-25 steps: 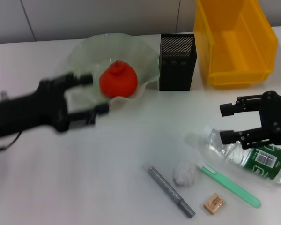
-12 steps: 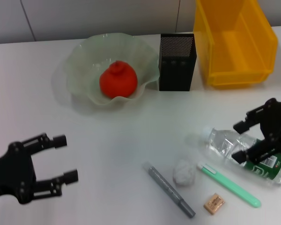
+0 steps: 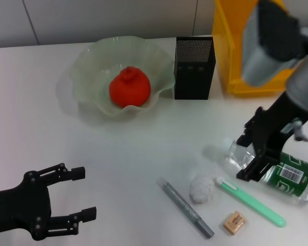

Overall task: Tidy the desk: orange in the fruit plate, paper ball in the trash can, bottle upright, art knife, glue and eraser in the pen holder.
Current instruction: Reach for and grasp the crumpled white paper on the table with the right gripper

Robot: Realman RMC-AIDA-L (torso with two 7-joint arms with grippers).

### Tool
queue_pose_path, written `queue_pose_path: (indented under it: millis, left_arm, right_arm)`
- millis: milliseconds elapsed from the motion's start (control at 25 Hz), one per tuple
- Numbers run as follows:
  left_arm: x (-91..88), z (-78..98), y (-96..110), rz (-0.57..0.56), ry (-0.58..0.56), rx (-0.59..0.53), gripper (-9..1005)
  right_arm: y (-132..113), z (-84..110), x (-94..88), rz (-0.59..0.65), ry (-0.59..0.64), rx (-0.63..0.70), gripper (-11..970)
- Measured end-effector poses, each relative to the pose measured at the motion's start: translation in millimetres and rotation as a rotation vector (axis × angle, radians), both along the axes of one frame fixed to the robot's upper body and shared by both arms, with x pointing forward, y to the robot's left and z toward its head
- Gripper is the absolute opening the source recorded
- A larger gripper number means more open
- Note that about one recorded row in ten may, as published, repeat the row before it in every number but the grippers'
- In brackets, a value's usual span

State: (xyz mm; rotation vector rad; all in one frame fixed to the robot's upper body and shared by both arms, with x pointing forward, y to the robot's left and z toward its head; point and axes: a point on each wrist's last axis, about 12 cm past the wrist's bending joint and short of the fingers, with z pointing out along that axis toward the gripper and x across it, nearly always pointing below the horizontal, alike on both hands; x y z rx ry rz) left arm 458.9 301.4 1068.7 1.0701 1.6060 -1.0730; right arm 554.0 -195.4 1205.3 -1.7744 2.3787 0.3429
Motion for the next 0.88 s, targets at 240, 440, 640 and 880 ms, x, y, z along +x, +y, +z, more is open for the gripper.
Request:
queue_pose_path:
  millis: [240, 440, 640, 880]
  left_arm:
    - [-0.6, -2.0, -1.8, 0.000, 0.003, 0.005, 854]
    - [-0.7, -2.5, -1.7, 0.003, 0.004, 0.007, 854]
    - [-1.6, -3.6, -1.4, 0.009, 0.007, 0.009, 854]
    - [-1.4, -4.5, -0.9, 0.017, 0.008, 0.014, 855]
  right_arm:
    - [31.2, -22.3, 0.1, 0.088, 0.041, -0.031, 764]
    - [43.2, -36.0, 4.7, 0.099, 0.026, -0.042, 763]
    - [50.8, -46.5, 5.2, 0.110, 0.029, -0.044, 761]
    - [60.2, -56.3, 3.6, 0.134, 0.039, -0.054, 759]
